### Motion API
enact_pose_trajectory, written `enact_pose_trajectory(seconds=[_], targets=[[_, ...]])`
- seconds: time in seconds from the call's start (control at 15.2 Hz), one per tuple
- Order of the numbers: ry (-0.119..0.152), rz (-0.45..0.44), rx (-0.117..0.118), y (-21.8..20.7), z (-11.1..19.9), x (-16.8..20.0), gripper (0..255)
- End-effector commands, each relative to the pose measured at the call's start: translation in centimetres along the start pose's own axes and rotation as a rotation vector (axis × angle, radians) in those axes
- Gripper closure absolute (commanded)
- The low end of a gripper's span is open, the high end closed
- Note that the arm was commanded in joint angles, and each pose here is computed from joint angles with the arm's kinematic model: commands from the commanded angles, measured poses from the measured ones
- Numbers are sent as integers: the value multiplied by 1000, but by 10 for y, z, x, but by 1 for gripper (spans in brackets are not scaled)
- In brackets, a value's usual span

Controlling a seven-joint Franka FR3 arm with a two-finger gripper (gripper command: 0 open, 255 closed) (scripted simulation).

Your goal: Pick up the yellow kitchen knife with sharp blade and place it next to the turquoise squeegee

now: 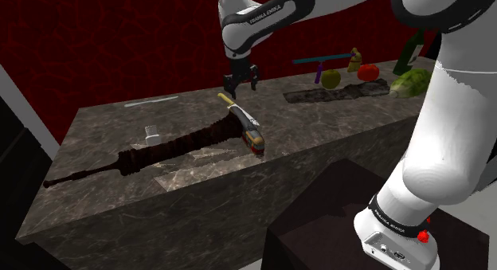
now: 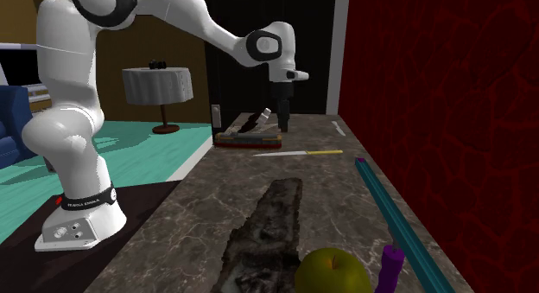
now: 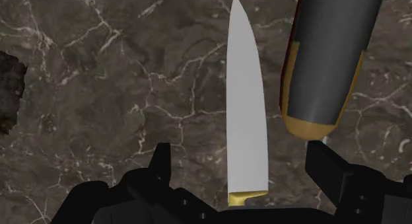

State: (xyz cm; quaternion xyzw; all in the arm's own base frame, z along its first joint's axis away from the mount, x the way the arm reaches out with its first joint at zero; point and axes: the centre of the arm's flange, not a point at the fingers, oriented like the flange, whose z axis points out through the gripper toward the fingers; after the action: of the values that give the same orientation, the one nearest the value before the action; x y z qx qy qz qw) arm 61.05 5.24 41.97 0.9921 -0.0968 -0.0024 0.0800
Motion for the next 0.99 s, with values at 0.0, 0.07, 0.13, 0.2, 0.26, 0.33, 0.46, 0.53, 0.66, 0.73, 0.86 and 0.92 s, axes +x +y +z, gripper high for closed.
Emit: enact_pose_trajectory(seconds=[0.0, 0.07, 0.13, 0.2, 0.26, 0.33, 0.46, 0.53, 0.66, 0.73, 0.86, 0.92], targets=[[-2, 1, -7, -13, 16, 24, 0], [-4, 2, -11, -18, 22, 35, 0], [-5, 2, -14, -23, 29, 46, 0], [-6, 2, -18, -28, 36, 56, 0], [-7, 3, -21, -32, 41, 64, 0], [-7, 3, -21, -32, 46, 64, 0], [-7, 3, -21, -32, 56, 64, 0], [-7, 3, -21, -32, 62, 64, 0], [-7, 3, -21, -31, 72, 64, 0], [-7, 3, -21, -31, 77, 64, 0], [-7, 3, -21, -31, 81, 64, 0], [-7, 3, -21, -31, 81, 64, 0]])
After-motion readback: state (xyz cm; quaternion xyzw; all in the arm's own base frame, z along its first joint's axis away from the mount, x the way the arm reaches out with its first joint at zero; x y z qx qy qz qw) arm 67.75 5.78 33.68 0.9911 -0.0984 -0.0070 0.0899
